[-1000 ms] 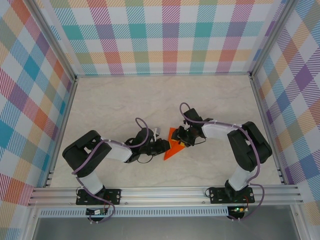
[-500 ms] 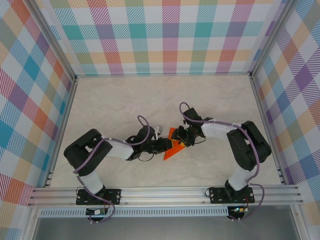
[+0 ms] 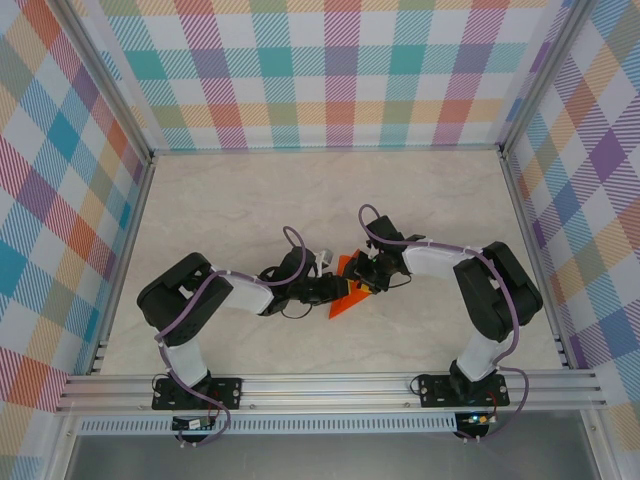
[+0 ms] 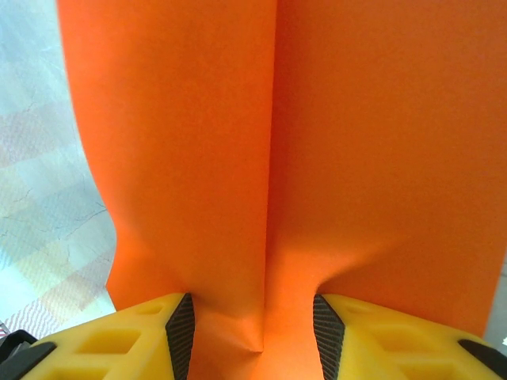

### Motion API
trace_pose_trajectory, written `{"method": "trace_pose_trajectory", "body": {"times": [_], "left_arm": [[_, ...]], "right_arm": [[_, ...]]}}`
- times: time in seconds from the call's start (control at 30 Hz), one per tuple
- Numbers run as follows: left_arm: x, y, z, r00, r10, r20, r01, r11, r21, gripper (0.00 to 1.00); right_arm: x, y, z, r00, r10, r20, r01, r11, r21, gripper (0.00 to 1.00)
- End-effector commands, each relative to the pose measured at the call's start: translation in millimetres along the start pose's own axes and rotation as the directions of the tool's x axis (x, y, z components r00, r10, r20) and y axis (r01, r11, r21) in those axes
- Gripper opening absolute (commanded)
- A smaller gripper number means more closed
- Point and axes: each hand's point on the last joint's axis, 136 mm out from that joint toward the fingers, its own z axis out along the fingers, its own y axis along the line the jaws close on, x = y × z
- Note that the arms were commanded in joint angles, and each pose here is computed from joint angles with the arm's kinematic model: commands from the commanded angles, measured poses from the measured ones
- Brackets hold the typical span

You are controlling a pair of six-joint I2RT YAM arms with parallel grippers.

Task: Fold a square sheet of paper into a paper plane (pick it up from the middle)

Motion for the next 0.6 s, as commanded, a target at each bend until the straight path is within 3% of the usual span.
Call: {"method": "trace_pose_trajectory", "body": {"times": [0.0,0.57], "left_arm": [[-6,2,-3,1.0,0.015,0.006,-0.015,1.0,-0.008,0.22],[-5,5,-9,0.999,0.049,0.018,-0.049,0.999,-0.023,0.27]], "right_arm": [[2,-20,5,0.999,0.031,-0.006,-0.031,0.997,0.077,0.47],[1,-30,4,0.995,0.1,0.013,-0.101,0.986,0.134,0.48]]}}
